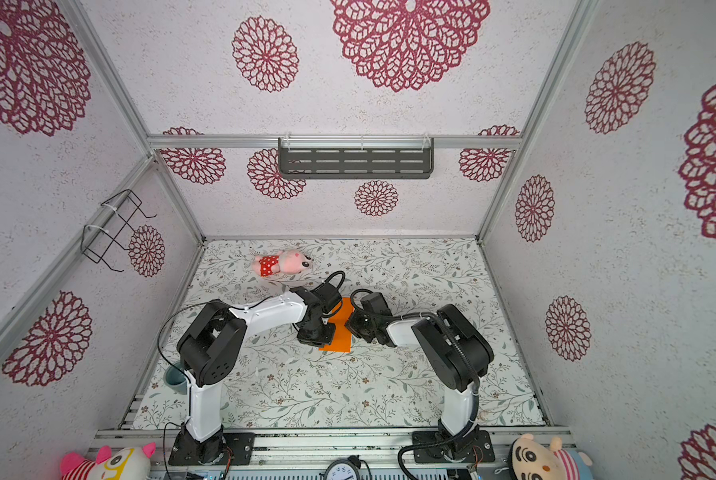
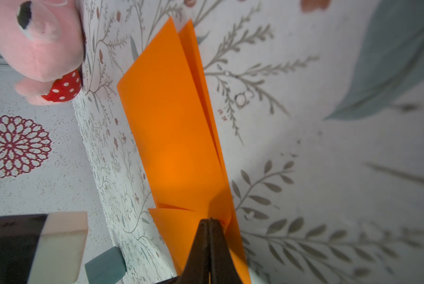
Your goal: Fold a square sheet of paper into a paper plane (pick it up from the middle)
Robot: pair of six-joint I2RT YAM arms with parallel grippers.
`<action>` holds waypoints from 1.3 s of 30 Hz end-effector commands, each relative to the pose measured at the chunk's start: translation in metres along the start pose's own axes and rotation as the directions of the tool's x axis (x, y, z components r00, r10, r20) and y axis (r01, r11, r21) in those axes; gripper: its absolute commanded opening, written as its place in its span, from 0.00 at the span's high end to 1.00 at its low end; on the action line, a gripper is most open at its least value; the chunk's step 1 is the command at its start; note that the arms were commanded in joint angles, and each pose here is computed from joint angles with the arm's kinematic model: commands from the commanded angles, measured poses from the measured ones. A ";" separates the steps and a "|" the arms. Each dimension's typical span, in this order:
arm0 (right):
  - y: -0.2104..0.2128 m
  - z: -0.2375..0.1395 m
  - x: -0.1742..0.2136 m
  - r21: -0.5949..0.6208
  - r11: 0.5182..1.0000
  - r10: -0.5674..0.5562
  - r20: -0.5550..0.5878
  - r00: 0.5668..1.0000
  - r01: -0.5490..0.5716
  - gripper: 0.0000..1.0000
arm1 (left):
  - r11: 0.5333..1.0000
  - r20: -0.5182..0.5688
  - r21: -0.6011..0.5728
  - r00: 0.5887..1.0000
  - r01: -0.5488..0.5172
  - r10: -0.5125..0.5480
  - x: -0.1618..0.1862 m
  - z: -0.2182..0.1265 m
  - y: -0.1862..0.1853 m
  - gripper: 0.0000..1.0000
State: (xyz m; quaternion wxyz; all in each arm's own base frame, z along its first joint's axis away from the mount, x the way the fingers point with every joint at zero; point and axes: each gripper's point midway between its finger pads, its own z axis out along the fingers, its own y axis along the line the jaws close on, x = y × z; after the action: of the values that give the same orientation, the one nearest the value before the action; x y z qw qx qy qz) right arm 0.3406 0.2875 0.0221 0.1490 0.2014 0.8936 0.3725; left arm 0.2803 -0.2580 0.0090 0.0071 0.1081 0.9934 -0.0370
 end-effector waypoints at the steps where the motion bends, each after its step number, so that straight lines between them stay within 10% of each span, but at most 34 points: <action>1: -0.072 0.004 0.013 0.229 0.971 0.076 -0.019 0.997 -0.070 0.93 | 0.996 -0.087 -0.084 0.996 -0.022 0.015 0.028 0.005 0.018 1.00; 14: -0.038 -0.001 0.003 0.132 0.990 -0.036 -0.024 0.999 0.039 0.92 | 0.987 0.195 0.157 0.978 0.040 -0.071 -0.026 -0.075 -0.003 0.99; 39: 0.039 -0.008 0.020 -0.152 0.926 -0.361 -0.091 0.928 0.345 0.90 | 0.964 -0.031 0.202 0.985 0.172 -0.169 -0.021 0.016 -0.005 1.00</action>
State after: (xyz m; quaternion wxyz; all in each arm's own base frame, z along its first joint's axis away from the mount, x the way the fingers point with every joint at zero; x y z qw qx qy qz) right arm 0.3300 0.3050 0.0386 0.1673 0.0416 0.9012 0.3975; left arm 0.3044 -0.2759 0.0103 0.0022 0.0345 0.9878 -0.1517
